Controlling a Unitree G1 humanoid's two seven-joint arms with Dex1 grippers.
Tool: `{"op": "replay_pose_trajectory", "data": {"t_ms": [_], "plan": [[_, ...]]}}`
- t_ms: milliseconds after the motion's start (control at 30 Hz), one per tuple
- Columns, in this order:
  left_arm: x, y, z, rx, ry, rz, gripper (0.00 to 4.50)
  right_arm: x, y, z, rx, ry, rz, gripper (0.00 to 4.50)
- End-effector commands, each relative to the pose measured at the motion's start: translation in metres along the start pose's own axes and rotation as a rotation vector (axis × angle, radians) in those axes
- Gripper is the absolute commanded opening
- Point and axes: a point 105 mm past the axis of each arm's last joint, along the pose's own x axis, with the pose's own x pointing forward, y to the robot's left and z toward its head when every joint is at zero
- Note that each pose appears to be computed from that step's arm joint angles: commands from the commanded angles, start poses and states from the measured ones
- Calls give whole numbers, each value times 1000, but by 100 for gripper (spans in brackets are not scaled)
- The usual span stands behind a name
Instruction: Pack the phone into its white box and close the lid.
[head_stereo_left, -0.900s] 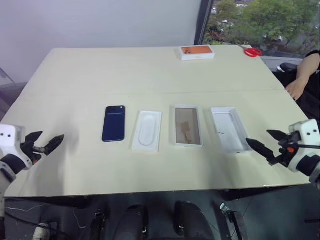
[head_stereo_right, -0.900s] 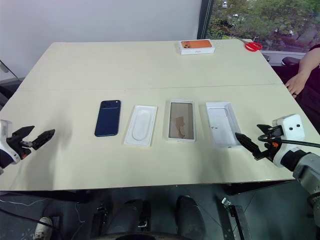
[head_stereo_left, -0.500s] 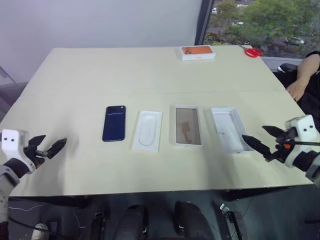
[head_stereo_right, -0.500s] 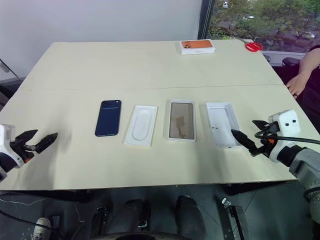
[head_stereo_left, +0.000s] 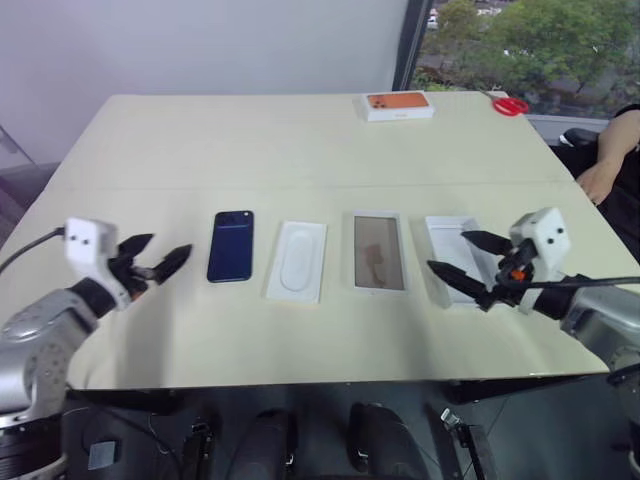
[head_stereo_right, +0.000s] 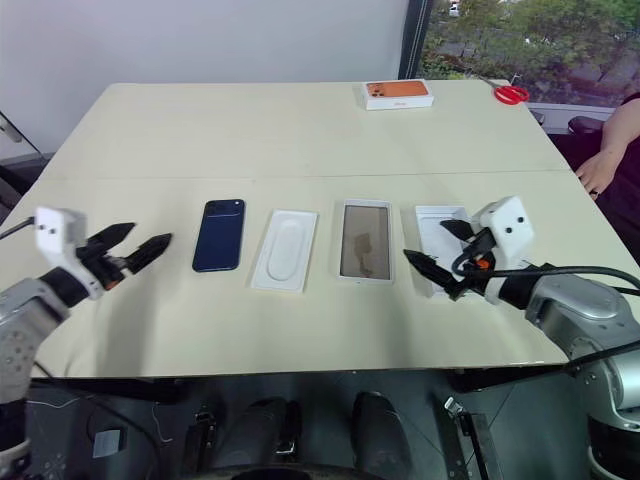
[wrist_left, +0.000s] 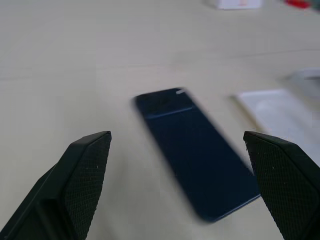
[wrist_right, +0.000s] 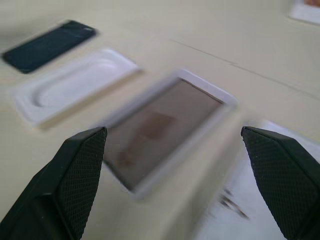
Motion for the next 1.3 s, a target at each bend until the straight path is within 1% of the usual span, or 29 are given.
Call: {"op": "replay_pose_trajectory", "data": {"t_ms": [33,100,133,200,233,300,367,500,600,767,933,1167,1300], "plan": [[17,-35,1,-8,44,-90,445,11,18,17,-66,-59,61,450],[31,-51,1,-60,60,-123,445,20,28,16,-88,-59,88,450],[41,-57,-1,-117,95,-123,445,26,34,15,-89,-58,99,450],[54,-68,-2,-174,153,-120,445,31,40,14,-90,-58,108,450],[58,-79,-7,-187,221,-154,445,33,41,14,-83,-63,113,450],[65,-94,-14,-195,310,-176,445,34,42,10,-76,-59,121,450],[69,-101,-18,-235,360,-156,445,32,41,6,-78,-48,119,450],[72,-113,-22,-239,436,-149,445,27,40,5,-74,-48,111,450],[76,-105,-31,-209,513,-62,445,24,38,2,-68,-36,87,450],[83,-104,-27,-223,504,-36,445,18,38,-3,-56,-21,70,450],[89,-111,-10,-272,431,-75,445,15,39,-7,-51,-11,51,450],[90,-105,-18,-271,473,-40,445,16,39,-5,-57,-17,51,450],[91,-106,-19,-217,496,-23,445,16,38,-4,-65,-17,58,450]]}}
